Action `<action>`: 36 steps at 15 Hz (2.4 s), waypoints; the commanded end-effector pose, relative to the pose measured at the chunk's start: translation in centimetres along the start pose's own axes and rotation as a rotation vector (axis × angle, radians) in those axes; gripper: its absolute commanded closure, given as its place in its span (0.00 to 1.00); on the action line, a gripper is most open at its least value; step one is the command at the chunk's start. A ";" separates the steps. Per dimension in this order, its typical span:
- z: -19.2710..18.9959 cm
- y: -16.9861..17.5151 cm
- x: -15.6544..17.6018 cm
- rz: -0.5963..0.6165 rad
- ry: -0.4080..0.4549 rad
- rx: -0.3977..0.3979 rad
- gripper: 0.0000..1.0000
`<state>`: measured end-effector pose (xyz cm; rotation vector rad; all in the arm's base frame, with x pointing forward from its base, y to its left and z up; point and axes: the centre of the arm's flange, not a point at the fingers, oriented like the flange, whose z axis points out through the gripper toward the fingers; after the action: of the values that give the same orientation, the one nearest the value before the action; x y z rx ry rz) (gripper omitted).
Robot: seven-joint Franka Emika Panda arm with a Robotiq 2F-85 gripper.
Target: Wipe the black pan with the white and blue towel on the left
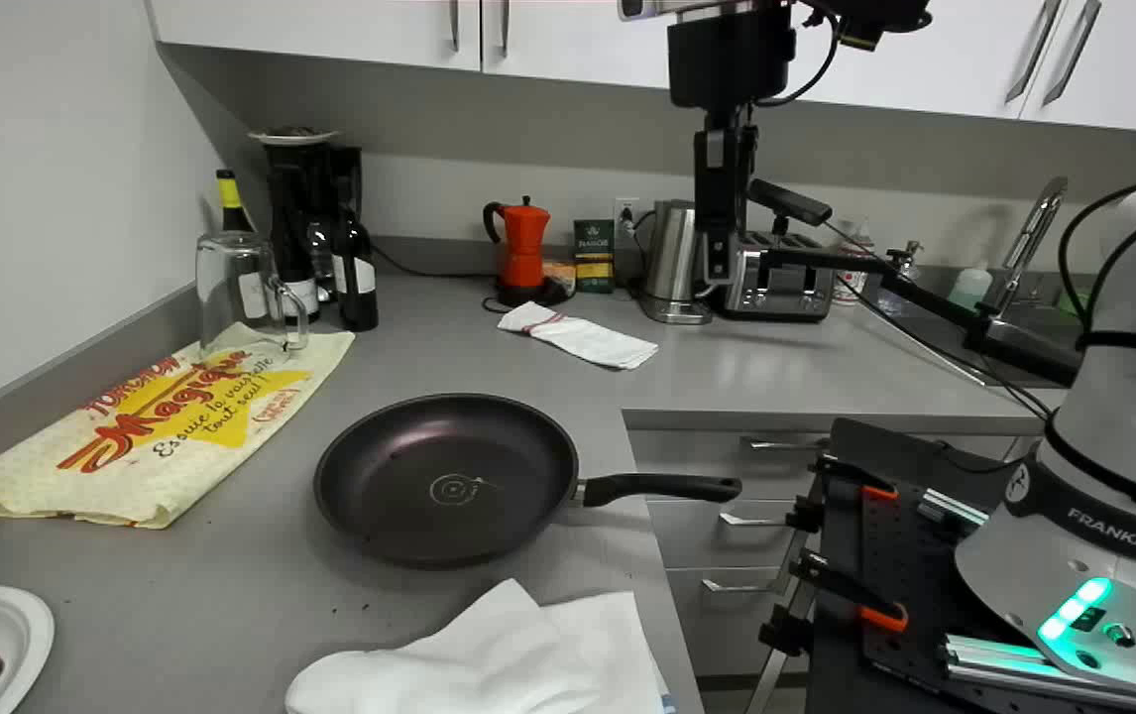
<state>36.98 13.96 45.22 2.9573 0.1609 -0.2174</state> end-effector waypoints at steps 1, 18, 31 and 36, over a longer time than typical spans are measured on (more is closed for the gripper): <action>0.0 0.0 0.0 0.000 0.000 0.000 0.00; 8.0 -7.0 14.3 -0.133 0.072 0.189 0.00; 14.7 -21.5 19.5 -0.275 -0.003 0.326 0.00; 18.6 -23.5 19.5 -0.278 0.015 0.279 0.00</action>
<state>50.21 34.52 22.43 3.2246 0.6080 -0.3073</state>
